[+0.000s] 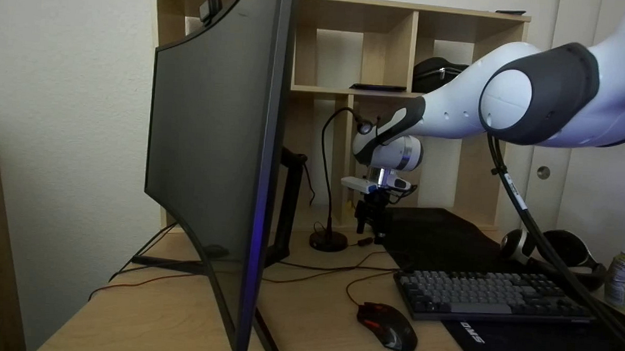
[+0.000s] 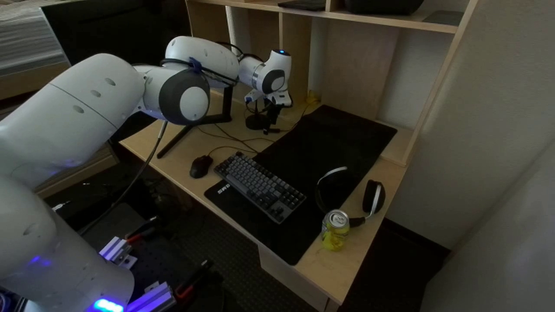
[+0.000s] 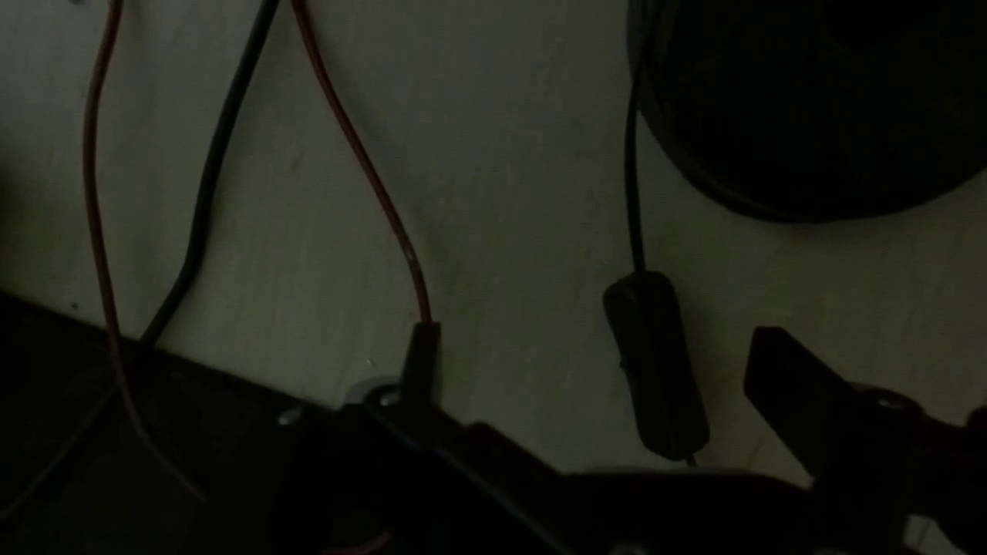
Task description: Switch on the desk lamp
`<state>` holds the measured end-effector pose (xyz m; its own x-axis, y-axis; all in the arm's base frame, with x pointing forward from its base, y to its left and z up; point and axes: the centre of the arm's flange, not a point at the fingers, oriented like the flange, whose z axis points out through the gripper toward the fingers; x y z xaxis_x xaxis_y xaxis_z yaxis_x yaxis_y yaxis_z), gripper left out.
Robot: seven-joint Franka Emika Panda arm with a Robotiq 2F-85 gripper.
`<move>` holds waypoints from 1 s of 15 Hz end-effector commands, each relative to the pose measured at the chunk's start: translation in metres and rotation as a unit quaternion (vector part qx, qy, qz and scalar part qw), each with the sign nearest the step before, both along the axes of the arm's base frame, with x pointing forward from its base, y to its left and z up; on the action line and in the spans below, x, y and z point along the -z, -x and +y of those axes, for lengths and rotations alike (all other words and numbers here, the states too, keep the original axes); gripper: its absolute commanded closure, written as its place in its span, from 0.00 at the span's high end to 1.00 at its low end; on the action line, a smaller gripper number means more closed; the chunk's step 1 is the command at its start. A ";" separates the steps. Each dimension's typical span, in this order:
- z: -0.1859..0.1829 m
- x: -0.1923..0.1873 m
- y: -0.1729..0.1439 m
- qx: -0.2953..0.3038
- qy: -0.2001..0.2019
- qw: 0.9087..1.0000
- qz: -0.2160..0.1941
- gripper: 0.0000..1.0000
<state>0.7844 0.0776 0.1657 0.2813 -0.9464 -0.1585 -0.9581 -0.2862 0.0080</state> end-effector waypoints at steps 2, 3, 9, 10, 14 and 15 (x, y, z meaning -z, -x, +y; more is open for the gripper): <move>0.012 0.014 -0.003 0.009 0.001 1.000 -0.019 1.00; 0.013 0.016 -0.004 0.010 0.004 1.000 -0.020 1.00; 0.019 0.032 -0.004 0.013 0.024 0.999 -0.027 1.00; 0.017 0.033 -0.004 0.010 0.030 0.999 -0.028 1.00; 0.016 0.029 0.000 0.004 0.034 0.999 -0.025 1.00; 0.015 0.028 -0.001 0.004 0.041 0.999 -0.027 1.00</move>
